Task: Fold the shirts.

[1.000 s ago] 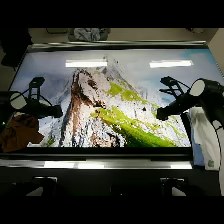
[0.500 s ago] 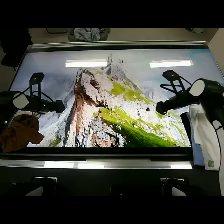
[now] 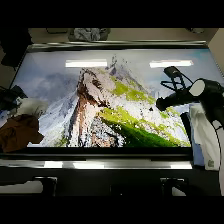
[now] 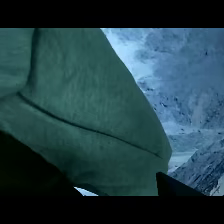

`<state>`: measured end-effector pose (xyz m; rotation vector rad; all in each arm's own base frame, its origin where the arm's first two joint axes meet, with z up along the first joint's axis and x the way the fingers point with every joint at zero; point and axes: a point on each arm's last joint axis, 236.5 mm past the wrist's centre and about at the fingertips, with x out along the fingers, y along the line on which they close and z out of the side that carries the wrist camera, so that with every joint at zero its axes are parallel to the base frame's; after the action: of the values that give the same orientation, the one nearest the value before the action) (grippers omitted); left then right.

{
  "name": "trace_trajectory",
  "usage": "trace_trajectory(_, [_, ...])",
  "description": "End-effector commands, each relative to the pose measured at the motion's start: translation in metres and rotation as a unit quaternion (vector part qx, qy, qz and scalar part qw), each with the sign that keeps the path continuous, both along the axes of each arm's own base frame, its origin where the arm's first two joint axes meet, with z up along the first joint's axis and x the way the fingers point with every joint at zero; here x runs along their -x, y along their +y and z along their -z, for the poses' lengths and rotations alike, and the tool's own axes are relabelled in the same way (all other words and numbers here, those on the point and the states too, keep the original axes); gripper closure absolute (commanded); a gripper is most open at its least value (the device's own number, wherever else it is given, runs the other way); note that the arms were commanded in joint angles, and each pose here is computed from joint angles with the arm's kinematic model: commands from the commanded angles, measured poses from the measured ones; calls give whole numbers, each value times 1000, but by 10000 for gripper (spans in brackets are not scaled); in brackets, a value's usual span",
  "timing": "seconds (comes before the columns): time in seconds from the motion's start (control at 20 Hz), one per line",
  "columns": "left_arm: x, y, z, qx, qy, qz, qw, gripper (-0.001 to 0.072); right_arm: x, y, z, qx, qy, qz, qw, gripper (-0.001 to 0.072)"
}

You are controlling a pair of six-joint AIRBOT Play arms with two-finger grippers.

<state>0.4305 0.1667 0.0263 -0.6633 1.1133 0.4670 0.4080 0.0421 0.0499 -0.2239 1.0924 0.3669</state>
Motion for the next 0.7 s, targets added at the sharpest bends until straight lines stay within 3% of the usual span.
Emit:
trace_trajectory(0.0, [0,33,35,51,12,-44,998,-13,2,2,1,-4,5,-1,1000,83])
trace_trajectory(0.45, [-31,23,104,115,3,-53,992,9,32,23,6,-48,70,-16,996,85])
trace_trajectory(0.5, [-33,20,105,119,1,-44,992,170,33,24,7,-48,74,-17,996,97])
trace_trajectory(0.55, [-36,17,101,122,-10,-28,992,608,34,24,7,-48,74,-17,996,110])
trace_trajectory(0.6, [-44,11,91,130,-30,-13,991,671,33,24,6,-48,73,-16,996,110])
trace_trajectory(0.65, [-56,4,73,137,-63,9,989,671,32,23,6,-48,70,-16,996,110])
